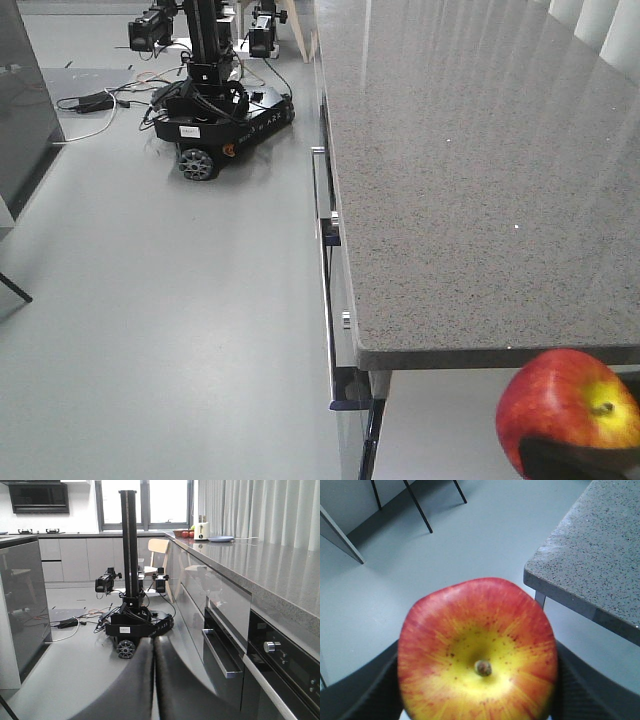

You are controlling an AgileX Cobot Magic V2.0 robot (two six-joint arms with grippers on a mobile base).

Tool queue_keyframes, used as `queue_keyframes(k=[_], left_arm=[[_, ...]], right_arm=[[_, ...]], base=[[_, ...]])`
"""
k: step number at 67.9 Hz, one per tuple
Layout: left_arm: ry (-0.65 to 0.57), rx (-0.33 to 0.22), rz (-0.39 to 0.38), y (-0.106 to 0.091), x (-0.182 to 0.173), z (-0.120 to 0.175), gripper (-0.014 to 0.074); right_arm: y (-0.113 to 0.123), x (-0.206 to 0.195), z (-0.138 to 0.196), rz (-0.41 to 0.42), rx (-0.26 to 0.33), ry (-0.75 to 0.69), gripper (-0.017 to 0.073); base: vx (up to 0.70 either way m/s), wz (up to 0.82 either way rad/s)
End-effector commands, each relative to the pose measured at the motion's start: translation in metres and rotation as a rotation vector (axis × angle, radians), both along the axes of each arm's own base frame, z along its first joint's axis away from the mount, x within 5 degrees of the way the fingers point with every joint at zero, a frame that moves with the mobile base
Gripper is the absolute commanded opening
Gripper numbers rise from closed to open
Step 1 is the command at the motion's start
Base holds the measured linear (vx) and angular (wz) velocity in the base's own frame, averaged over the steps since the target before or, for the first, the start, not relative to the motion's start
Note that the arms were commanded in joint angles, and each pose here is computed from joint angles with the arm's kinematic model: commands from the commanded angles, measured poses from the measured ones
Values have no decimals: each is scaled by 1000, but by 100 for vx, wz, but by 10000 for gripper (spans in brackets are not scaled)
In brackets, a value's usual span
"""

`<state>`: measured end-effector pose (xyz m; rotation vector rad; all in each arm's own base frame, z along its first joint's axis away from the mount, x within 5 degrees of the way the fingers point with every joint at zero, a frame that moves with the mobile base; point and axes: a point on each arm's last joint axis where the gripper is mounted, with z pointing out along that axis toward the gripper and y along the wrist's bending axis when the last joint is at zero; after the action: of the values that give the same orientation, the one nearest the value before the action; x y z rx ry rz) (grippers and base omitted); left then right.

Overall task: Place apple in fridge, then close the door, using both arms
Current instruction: 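Lift the apple off the counter and pull it toward the robot, then drive the base away from the counter holding the apple in the right gripper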

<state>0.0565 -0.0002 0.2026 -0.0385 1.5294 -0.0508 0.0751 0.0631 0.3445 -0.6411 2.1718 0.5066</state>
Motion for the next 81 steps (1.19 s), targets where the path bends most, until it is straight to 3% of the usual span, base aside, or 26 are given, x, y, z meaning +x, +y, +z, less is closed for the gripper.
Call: queue_keyframes(k=[1, 81], left_arm=[[-63, -12, -10, -1, 0, -2, -6], [-63, -12, -10, -1, 0, -2, -6]], right_arm=[[-3, -6, 14, -1, 59, -70, 211], [-6, -12, 12, 10, 40, -46, 212]], base=[[0, 0], [0, 0]])
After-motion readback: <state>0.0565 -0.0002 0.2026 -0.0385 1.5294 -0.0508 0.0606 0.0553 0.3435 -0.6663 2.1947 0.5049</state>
